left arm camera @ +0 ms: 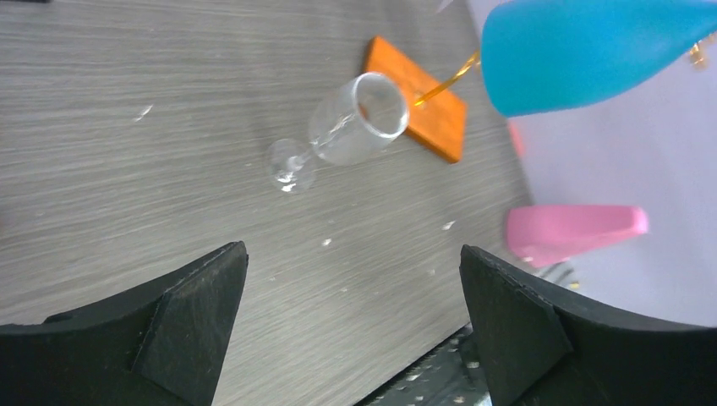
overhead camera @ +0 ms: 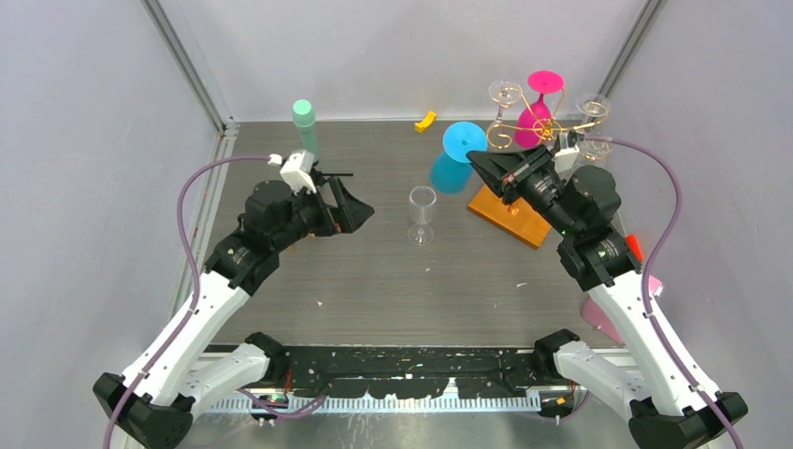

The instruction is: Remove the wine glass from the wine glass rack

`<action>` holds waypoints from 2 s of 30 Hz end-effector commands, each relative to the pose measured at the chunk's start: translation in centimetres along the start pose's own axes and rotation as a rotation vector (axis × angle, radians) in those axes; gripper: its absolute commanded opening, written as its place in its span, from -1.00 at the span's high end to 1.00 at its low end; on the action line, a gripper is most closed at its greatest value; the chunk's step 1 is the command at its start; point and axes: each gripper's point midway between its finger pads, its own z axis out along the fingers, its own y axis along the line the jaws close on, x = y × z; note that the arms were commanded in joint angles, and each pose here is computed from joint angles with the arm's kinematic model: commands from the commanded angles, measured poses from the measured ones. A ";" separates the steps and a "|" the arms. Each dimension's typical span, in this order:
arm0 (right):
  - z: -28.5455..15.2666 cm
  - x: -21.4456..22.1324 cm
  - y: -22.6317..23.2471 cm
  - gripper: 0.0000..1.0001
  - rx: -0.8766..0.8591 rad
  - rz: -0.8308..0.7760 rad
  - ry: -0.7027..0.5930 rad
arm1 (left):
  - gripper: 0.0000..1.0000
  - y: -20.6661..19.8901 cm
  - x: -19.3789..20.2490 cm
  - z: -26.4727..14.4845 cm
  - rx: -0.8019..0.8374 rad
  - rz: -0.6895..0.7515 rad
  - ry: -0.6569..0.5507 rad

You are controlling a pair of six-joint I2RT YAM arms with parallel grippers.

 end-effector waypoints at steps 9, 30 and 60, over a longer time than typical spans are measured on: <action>-4.4 3.4 10.9 0.99 -0.495 -0.035 0.199 | -0.99 -11.2 -6.4 -1.9 0.645 -0.364 -0.060; -3.5 6.5 9.9 0.99 -0.517 0.197 0.346 | -0.96 -14.6 -9.7 -3.3 0.859 -0.377 -0.104; 0.7 3.8 1.4 -0.50 -0.288 0.203 0.094 | 1.00 -10.3 -8.4 -5.9 0.526 -0.114 -0.229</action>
